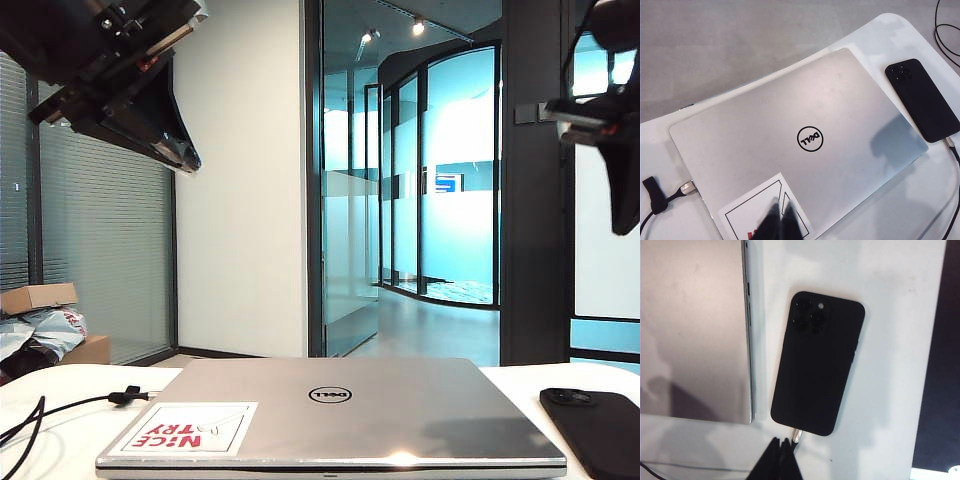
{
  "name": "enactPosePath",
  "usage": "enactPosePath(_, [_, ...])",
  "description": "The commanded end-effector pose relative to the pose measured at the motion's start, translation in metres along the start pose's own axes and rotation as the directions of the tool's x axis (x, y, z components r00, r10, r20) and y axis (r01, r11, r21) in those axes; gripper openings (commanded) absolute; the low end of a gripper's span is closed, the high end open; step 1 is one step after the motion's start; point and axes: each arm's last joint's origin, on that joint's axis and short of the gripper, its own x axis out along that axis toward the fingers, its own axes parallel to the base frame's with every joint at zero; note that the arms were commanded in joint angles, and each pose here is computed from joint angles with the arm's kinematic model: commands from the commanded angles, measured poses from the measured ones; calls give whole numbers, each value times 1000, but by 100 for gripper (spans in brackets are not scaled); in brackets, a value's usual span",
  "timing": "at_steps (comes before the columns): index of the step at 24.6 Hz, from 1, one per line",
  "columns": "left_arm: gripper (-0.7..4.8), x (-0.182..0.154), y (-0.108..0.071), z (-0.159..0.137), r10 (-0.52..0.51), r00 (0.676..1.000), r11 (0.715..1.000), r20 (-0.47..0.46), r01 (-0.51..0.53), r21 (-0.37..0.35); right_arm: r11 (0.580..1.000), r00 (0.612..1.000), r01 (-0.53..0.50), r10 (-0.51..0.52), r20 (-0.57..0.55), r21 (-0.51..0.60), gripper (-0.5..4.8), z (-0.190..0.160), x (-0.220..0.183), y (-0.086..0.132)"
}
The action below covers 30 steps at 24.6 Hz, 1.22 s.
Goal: Pick up the charging cable and the phone, plug the charging cable into the charging port on the phone, and finally place them back on the table.
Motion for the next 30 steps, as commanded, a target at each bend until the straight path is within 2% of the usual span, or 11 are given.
enactPosePath(1, [-6, -1, 0, 0, -2, 1000, 1000, 2, 2, 2, 1000, 995, -12, 14, 102, -21, -1, -12, -10, 1])
enactPosePath(6, [-6, 0, 0, -4, -1, 1000, 1000, -6, 1, -2, 999, 976, -17, 26, 216, -44, -1, -37, -20, 0])
enactPosePath(9, [-6, 2, 1, -16, -1, 1000, 1000, -25, 0, -6, 998, 947, -19, 38, 320, -62, -1, -61, -26, -1])
enactPosePath(11, [-6, 3, 2, -29, 1, 1000, 1000, -25, -1, -10, 996, 908, -23, 54, 414, -81, -1, -78, -29, -1])
enactPosePath(17, [-6, 4, 3, -53, 0, 1000, 1000, -11, 0, -28, 993, 800, -14, 80, 594, -115, -1, -111, -30, -4])
enactPosePath(19, [-6, 3, 3, -60, 0, 1000, 1000, 4, 1, -25, 994, 792, 0, 65, 607, -106, -2, -120, -28, -5])
enactPosePath(21, [-6, -1, 3, -75, -3, 998, 1000, 61, 3, -13, 995, 783, 10, 52, 620, -96, -2, -135, -21, -8])
enactPosePath(26, [-6, -8, 2, -88, -7, 989, 1000, 148, 6, 5, 994, 727, 13, 62, 683, -104, -2, -147, -12, -10])
enactPosePath(30, [-6, -14, 1, -95, -12, 974, 1000, 225, 8, 20, 995, 731, 22, 49, 681, -95, 0, -150, -7, -12])
